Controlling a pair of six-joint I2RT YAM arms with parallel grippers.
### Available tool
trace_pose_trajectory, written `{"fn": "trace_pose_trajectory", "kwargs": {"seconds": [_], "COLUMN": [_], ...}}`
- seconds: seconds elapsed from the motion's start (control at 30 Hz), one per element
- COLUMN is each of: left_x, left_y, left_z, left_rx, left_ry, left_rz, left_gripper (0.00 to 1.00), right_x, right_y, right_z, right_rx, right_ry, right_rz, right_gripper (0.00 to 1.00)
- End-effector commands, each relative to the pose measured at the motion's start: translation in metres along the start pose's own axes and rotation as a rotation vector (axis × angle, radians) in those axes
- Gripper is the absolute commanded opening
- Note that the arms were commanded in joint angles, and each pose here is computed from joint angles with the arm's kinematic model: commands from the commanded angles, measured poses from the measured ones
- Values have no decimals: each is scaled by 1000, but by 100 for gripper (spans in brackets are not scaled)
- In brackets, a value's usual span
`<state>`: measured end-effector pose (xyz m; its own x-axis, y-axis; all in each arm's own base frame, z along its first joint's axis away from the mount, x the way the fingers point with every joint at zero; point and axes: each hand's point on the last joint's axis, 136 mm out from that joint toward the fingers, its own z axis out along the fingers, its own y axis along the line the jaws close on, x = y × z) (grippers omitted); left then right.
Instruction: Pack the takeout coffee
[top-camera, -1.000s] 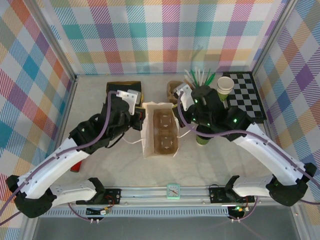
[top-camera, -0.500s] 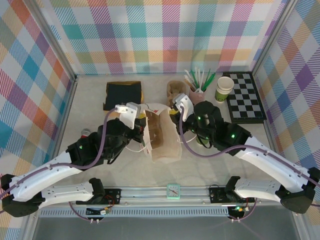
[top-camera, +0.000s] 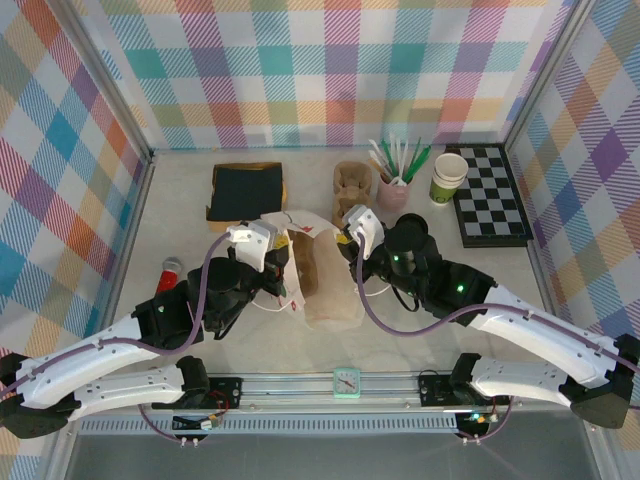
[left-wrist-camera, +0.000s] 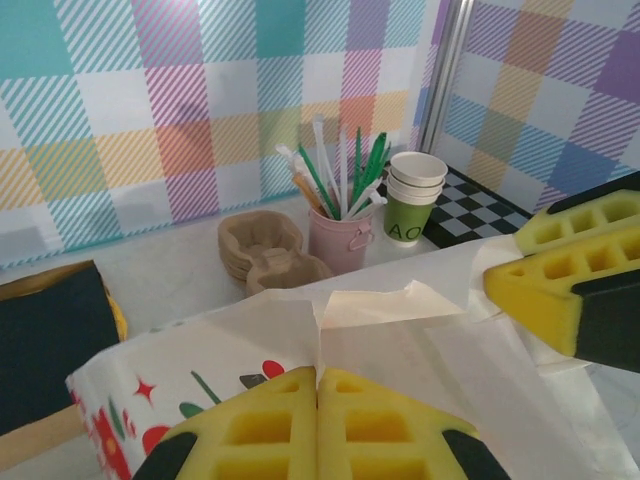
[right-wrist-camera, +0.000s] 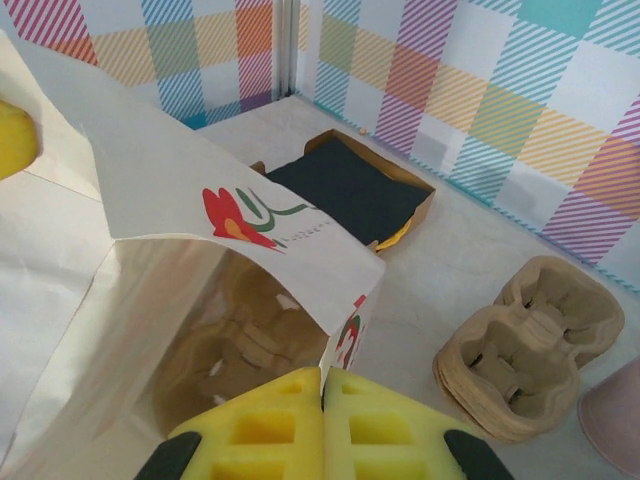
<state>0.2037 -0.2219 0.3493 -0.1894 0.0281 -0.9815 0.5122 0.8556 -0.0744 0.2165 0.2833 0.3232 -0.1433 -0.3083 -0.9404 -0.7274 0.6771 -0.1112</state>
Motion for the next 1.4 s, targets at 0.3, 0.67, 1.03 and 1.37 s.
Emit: {"fn": "trace_pose_trajectory", "kwargs": {"seconds": [0.3,0.67,1.03,1.37], "left_x": [15,29,49,22], "left_y": [-13,-13,-19,-19], "left_z": [-8,-25,-28,-25], "left_rx": [53,83,92,41], "left_ry": [18,16,60,41], "left_rz": [23,39,42,24], "left_gripper": [0,0,0,0], "right_x": [7,18,39,14], "right_y": [8,25,36,28], "right_z": [-17,-27,-32,-33], "right_rx": [-22,-84,-139,-98], "right_ry": [-26,-34,10,20], "right_rz": [27,32,33,14], "right_gripper": [0,0,0,0]}}
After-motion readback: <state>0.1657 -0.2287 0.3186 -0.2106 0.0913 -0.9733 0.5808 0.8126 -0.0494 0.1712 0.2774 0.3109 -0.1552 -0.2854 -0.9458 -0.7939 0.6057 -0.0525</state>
